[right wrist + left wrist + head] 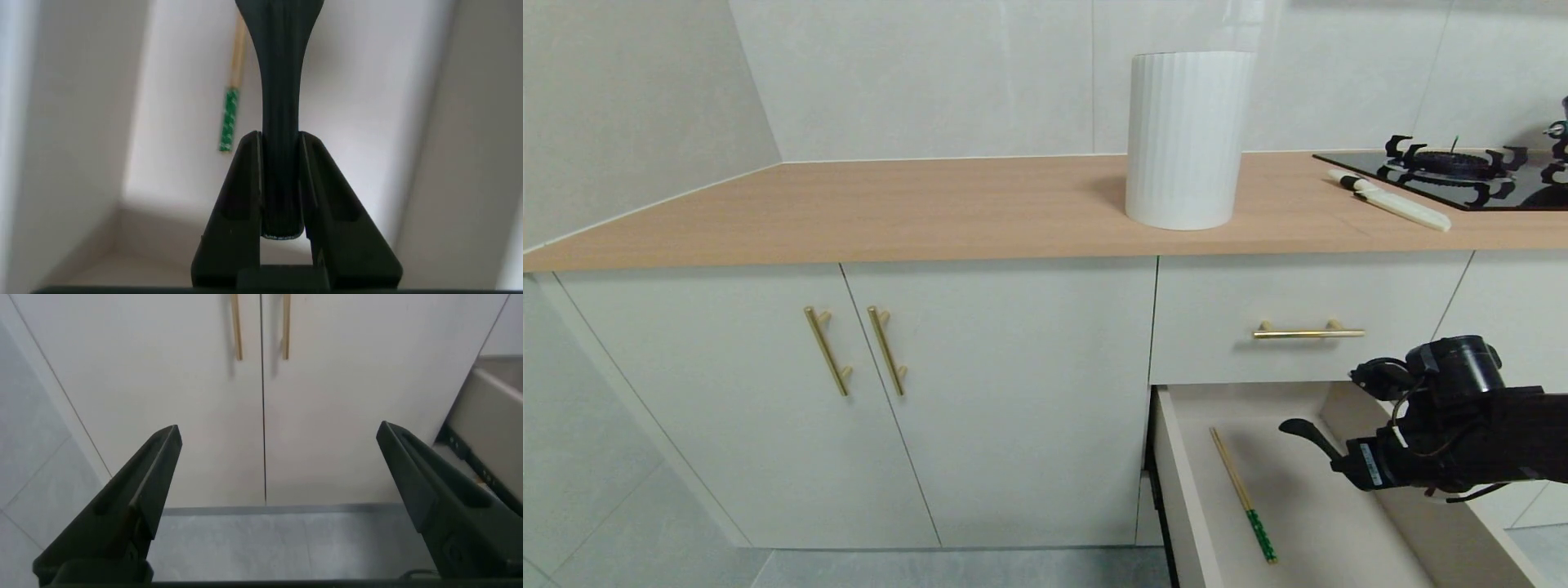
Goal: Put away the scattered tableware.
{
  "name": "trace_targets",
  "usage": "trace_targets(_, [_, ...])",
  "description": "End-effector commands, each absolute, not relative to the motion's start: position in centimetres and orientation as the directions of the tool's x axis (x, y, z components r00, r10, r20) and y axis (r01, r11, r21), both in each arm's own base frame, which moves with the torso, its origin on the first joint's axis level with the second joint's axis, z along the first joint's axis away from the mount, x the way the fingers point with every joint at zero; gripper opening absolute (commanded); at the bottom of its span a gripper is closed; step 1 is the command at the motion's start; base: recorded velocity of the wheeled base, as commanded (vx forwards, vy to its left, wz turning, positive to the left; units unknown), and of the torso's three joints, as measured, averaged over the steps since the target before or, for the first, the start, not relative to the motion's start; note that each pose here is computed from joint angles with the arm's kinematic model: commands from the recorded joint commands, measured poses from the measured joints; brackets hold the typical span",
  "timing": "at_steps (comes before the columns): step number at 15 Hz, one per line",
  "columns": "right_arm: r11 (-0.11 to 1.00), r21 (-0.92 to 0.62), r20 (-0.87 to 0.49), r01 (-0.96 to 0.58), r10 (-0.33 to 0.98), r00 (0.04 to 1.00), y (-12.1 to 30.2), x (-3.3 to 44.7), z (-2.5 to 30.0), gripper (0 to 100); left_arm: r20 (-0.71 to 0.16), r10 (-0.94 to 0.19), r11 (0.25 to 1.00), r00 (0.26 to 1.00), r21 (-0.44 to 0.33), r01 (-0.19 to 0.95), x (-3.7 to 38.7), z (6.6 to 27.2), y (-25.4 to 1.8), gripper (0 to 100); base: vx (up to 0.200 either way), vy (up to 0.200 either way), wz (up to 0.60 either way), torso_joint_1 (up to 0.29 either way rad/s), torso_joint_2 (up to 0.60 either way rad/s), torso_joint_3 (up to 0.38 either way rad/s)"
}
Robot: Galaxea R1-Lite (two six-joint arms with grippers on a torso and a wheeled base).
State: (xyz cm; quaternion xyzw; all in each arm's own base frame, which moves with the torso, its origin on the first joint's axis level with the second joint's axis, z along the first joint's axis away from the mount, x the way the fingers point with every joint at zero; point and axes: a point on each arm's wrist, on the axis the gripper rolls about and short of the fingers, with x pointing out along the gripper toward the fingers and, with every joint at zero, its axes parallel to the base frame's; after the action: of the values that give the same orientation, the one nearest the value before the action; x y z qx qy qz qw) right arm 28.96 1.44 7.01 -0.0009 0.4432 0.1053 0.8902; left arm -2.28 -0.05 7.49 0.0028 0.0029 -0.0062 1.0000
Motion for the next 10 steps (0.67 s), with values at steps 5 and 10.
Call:
trace_targets(5, [0.976, 0.101, -0.819, -0.191, 0.191, 0.541, 1.7, 29.6, 5.1, 0, -0.006, -0.012, 1.0, 1.0, 0.006, 0.012, -2.3, 7.5, 0.0, 100, 0.0, 0.0, 0.0, 0.001, 0.01, 0.006])
trace_targets(10, [0.979, 0.09, -0.829, -0.183, 0.175, 0.531, 1.9, 30.9, 2.7, 0, -0.006, -0.012, 1.0, 1.0, 0.006, 0.012, -2.3, 7.5, 0.0, 100, 0.0, 0.0, 0.0, 0.0, 0.0, 0.0])
